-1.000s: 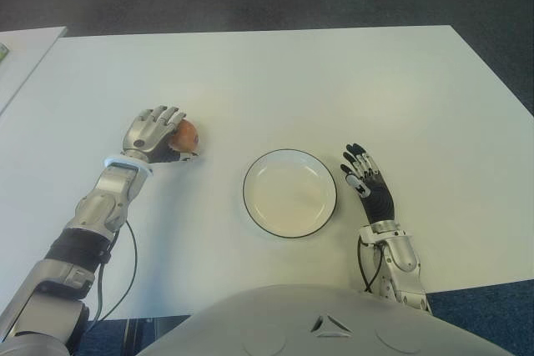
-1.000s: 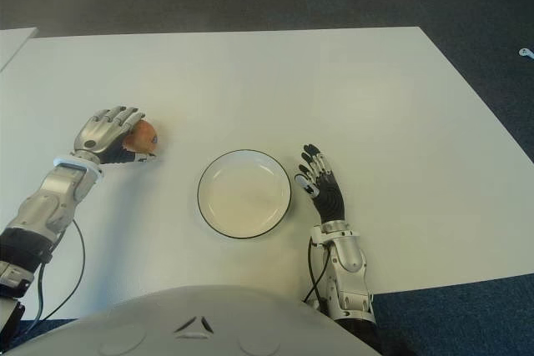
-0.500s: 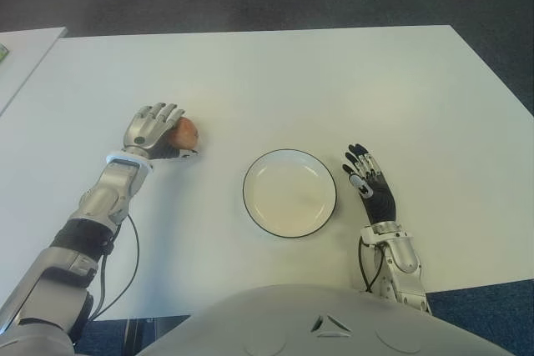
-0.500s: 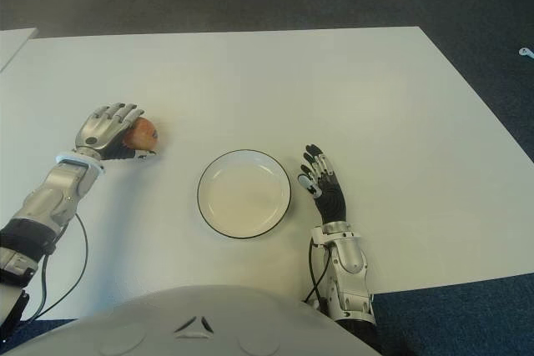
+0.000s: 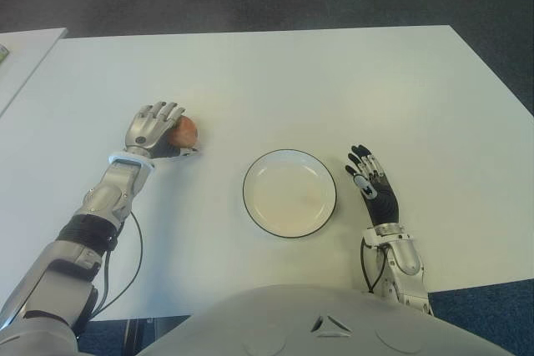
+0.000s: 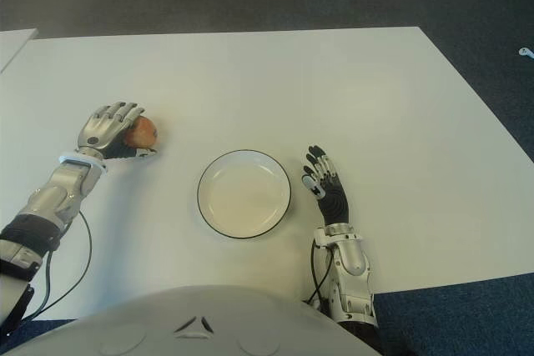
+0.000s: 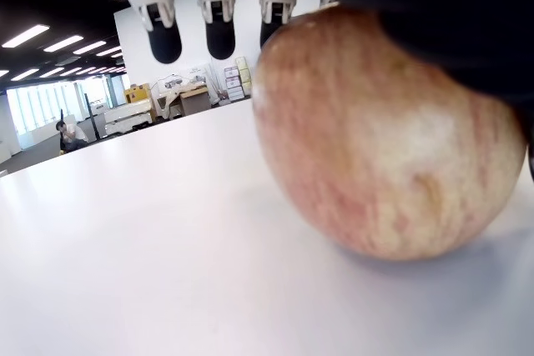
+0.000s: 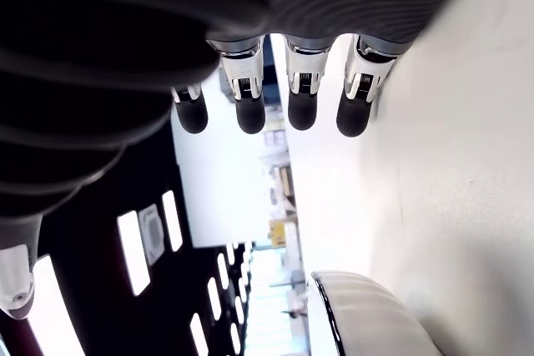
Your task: Put the apples into the plate.
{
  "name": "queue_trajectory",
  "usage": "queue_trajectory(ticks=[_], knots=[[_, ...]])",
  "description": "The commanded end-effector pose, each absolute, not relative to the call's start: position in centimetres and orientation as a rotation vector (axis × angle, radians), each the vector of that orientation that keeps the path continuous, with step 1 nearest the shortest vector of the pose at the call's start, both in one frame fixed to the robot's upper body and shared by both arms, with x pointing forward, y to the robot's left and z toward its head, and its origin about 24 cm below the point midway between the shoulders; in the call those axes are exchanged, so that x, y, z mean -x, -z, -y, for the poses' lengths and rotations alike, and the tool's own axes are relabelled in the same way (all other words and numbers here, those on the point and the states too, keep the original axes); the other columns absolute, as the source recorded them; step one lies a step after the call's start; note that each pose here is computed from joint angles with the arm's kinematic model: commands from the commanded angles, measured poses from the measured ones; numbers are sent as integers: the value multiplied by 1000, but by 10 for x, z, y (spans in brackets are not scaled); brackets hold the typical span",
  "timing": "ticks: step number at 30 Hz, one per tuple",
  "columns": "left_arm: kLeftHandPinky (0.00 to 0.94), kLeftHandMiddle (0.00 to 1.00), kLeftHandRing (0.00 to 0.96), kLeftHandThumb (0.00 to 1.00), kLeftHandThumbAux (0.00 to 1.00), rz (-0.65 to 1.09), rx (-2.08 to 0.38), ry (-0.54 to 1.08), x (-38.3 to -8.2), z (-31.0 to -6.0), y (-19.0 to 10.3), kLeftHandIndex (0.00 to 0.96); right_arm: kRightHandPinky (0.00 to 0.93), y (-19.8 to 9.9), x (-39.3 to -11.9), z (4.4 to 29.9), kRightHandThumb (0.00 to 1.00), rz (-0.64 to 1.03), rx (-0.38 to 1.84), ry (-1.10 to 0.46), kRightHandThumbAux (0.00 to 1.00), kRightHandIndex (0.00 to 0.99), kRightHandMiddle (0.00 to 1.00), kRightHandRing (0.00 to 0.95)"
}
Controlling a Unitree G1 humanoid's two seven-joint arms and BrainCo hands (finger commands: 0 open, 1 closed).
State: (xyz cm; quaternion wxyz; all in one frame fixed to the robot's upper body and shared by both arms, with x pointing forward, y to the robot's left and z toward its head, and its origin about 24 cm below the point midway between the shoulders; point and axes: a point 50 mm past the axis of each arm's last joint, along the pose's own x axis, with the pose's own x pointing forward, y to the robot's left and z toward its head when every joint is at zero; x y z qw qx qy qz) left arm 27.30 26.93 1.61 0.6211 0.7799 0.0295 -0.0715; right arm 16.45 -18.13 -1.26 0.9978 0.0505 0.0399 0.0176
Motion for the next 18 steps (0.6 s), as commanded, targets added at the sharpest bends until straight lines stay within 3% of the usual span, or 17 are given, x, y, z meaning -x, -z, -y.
queue_trajectory(ticks=[1, 8, 10, 14, 18], knots=[[0, 0, 0, 277, 379, -176, -1785, 247, -257, -272, 10, 0, 0, 28, -151, 184, 111, -189, -104, -11, 512, 0, 0, 0], [24, 0, 0, 286, 382, -201, -1763, 254, -256, -269, 14, 11, 0, 27, -151, 185, 113, -185, -114, -10, 520, 0, 0, 0], [83, 52, 41, 316, 392, -212, -1744, 251, -254, -269, 16, 72, 0, 27, -151, 184, 113, -181, -123, -10, 521, 0, 0, 0], [261, 276, 237, 430, 431, -230, -1724, 249, -253, -270, 20, 245, 0, 27, -151, 184, 114, -179, -142, -13, 523, 0, 0, 0], [371, 425, 385, 540, 505, -259, -1732, 265, -255, -273, 25, 373, 0, 27, -151, 184, 113, -178, -155, -18, 523, 0, 0, 0]])
